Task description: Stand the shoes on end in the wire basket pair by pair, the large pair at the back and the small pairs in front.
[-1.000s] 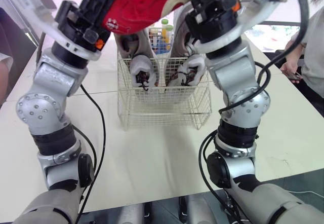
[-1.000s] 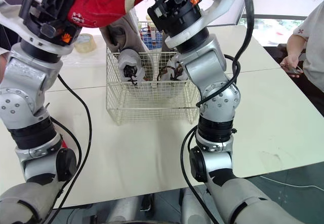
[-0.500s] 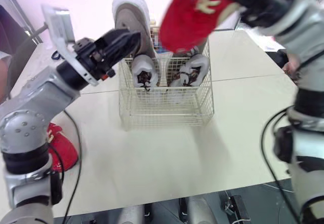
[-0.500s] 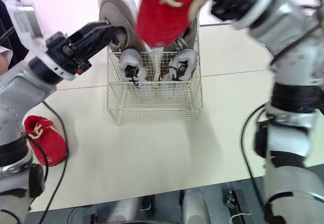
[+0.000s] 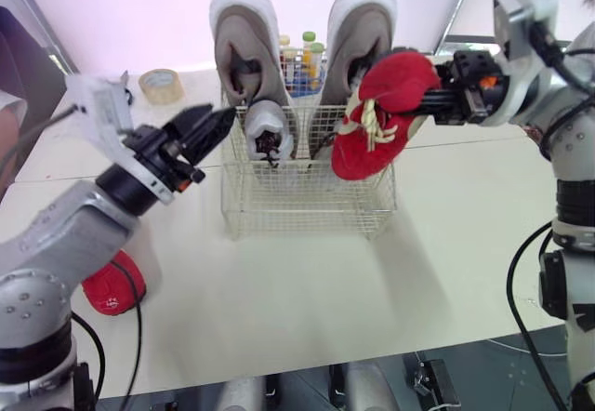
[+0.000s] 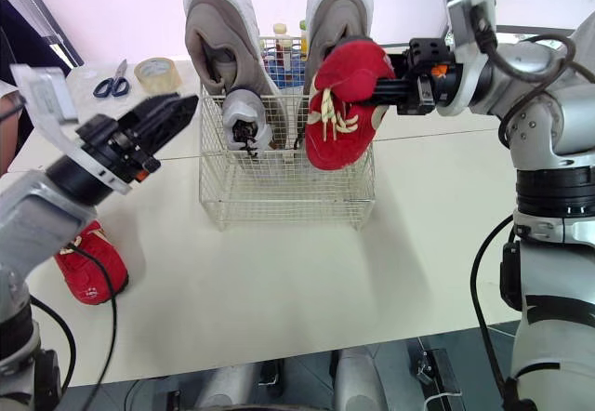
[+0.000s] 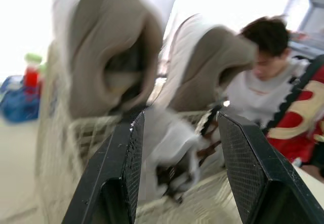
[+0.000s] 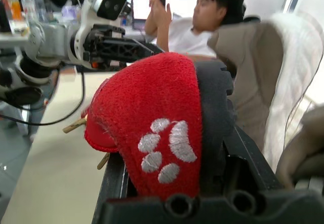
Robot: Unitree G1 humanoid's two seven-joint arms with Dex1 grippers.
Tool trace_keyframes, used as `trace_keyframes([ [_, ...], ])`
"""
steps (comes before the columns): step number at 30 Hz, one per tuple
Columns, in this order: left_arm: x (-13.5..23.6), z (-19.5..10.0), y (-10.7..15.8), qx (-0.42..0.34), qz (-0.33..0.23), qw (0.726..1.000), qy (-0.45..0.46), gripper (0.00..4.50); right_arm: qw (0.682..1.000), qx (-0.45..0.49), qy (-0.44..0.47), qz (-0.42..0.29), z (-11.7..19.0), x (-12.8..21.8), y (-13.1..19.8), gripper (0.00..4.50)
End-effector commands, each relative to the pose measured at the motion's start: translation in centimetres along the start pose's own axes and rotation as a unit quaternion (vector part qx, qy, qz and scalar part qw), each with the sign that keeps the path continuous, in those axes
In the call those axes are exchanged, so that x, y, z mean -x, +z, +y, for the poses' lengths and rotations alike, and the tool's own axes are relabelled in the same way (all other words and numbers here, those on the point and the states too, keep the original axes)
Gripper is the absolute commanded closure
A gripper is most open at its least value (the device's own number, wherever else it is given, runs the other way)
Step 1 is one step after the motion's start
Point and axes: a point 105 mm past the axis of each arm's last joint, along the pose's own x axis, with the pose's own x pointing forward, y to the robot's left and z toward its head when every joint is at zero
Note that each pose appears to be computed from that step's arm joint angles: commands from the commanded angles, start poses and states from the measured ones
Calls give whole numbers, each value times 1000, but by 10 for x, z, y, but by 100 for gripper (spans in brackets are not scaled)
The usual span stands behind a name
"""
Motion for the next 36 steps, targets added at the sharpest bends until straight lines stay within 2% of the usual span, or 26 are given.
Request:
trace_keyframes([
  [1,3,-15,-8,-20,8,1000,-17,220,999,37,8,10,5,1,7,354],
  [7,23,-19,-30,44,50,997,-33,220,999,8,18,49,10,1,-25,354],
  [12,24,-15,-25,64,43,996,-34,220,999,-29,7,18,8,-4,-49,354],
  [17,19,-12,-22,75,46,995,-40,220,999,-18,9,47,8,-3,-72,354],
  [18,18,-12,-22,72,48,995,-40,214,998,-21,10,51,7,-2,-74,267],
  [19,18,-12,-22,71,50,995,-40,214,998,-24,11,54,7,-1,-75,228],
  [23,19,-12,-21,69,56,995,-41,214,999,-18,-3,49,3,3,-69,22],
  [24,20,-12,-21,69,57,995,-42,214,999,-20,-3,48,4,4,-67,7],
  [29,20,-9,-18,77,58,994,-44,214,999,-11,-6,51,6,9,-55,7],
  [36,21,-5,-18,79,65,994,-45,214,1000,-13,9,23,18,10,-19,7],
])
